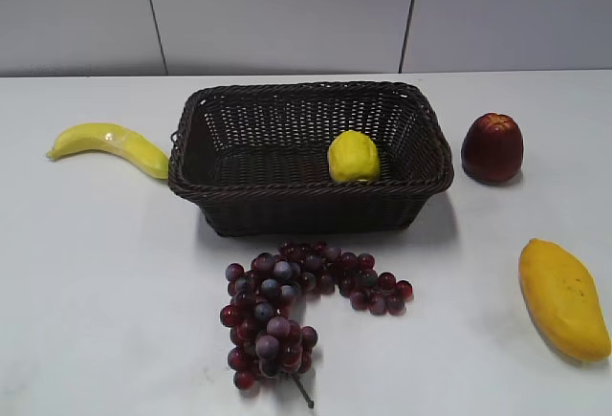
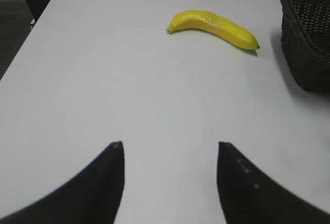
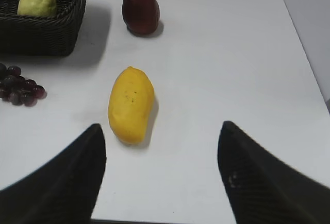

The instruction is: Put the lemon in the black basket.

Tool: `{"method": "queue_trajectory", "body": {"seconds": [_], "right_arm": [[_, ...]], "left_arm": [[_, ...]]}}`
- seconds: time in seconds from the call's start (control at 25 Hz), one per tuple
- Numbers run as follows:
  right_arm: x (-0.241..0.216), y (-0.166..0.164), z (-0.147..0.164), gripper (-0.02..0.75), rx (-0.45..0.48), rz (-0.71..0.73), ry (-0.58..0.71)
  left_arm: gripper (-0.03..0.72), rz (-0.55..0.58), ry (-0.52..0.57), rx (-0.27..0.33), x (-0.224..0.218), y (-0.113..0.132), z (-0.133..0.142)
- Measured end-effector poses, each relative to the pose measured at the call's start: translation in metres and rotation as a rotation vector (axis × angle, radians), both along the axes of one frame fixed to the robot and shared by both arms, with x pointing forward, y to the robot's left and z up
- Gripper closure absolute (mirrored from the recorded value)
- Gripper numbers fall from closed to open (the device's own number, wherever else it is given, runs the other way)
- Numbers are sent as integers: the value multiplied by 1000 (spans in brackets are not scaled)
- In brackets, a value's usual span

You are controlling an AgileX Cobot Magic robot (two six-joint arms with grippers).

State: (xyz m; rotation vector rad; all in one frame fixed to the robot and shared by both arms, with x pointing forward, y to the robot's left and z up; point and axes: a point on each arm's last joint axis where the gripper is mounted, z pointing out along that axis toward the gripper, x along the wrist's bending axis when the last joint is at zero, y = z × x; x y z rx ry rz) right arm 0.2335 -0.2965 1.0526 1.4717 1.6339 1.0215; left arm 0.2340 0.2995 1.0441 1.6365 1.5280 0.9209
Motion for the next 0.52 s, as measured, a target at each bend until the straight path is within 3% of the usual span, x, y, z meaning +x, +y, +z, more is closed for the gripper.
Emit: {"method": "queue_trajectory", "body": {"seconds": [0.52], "right_arm": [[0,0,0,183,0,0,0]], "left_arm": [[375,0,0,0,0,0,0]]}}
